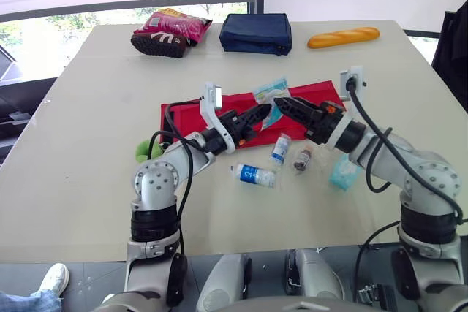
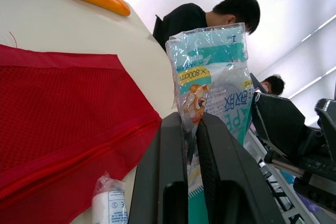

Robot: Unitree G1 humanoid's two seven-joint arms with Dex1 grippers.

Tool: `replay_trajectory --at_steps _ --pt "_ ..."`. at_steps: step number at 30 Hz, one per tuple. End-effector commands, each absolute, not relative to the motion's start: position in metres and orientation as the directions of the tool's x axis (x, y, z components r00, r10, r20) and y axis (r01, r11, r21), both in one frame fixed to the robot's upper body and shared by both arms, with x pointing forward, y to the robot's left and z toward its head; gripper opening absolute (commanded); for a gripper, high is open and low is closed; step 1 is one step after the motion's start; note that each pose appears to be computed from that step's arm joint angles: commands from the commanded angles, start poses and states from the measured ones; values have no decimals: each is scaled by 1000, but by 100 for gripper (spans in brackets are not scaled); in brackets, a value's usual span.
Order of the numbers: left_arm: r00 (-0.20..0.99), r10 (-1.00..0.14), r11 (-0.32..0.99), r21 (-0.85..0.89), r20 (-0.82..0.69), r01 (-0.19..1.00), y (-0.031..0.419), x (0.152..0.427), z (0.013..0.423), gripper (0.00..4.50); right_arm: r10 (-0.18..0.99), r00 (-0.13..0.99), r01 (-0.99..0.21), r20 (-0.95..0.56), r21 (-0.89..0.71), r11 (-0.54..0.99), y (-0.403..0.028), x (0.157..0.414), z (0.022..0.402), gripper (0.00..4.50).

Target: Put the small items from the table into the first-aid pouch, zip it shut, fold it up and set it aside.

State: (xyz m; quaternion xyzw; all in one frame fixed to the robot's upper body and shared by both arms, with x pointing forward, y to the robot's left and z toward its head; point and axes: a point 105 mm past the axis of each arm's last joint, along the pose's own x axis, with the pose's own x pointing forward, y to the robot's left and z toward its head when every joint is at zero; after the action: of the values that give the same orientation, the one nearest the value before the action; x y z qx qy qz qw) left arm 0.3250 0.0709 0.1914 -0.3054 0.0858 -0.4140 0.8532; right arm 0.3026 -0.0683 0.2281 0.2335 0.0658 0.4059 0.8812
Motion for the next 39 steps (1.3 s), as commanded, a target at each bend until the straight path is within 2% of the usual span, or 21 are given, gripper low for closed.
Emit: replay_trajectory --at_steps 1,5,11,19,22,24,25,26,27,31,35,37,38,39 --pt "610 -772 434 -554 177 711 69 317 209 0 728 674 -696 121 432 573 -84 305 243 261" --pt "606 -776 435 -549 174 714 69 317 208 0 723 683 -688 103 423 590 -88 308 241 443" --pt "581 -796 421 -533 172 734 65 313 209 0 783 618 -716 70 462 524 -70 297 232 447" --pt "561 -810 404 -529 173 746 62 309 210 0 801 598 -710 8 469 525 -62 293 221 447" --pt "558 -812 400 -532 173 746 61 308 209 0 787 616 -702 29 473 532 -64 296 227 380" --pt "556 -813 399 -532 171 747 61 307 209 0 786 617 -703 36 474 530 -64 297 229 281" --pt "555 -814 398 -532 171 747 61 307 209 0 785 618 -703 37 474 530 -64 297 229 257" --pt "555 -814 398 -532 170 747 61 307 208 0 784 620 -702 39 475 531 -64 297 229 201" --pt "555 -814 398 -533 169 747 61 307 208 0 782 621 -700 41 477 531 -65 297 230 188" --pt "567 -809 414 -536 153 736 65 308 204 0 777 628 -695 44 482 534 -67 298 230 9" --pt "580 -802 431 -537 141 726 71 309 202 0 774 632 -691 41 482 538 -69 298 229 6" --pt "592 -797 451 -536 118 713 79 310 199 93 776 629 -692 38 482 537 -70 298 228 6" --pt "591 -799 458 -528 107 715 83 310 199 117 778 627 -693 37 482 536 -70 297 228 6" --pt "587 -804 465 -513 97 721 87 308 199 172 780 624 -695 36 482 534 -70 296 228 6"
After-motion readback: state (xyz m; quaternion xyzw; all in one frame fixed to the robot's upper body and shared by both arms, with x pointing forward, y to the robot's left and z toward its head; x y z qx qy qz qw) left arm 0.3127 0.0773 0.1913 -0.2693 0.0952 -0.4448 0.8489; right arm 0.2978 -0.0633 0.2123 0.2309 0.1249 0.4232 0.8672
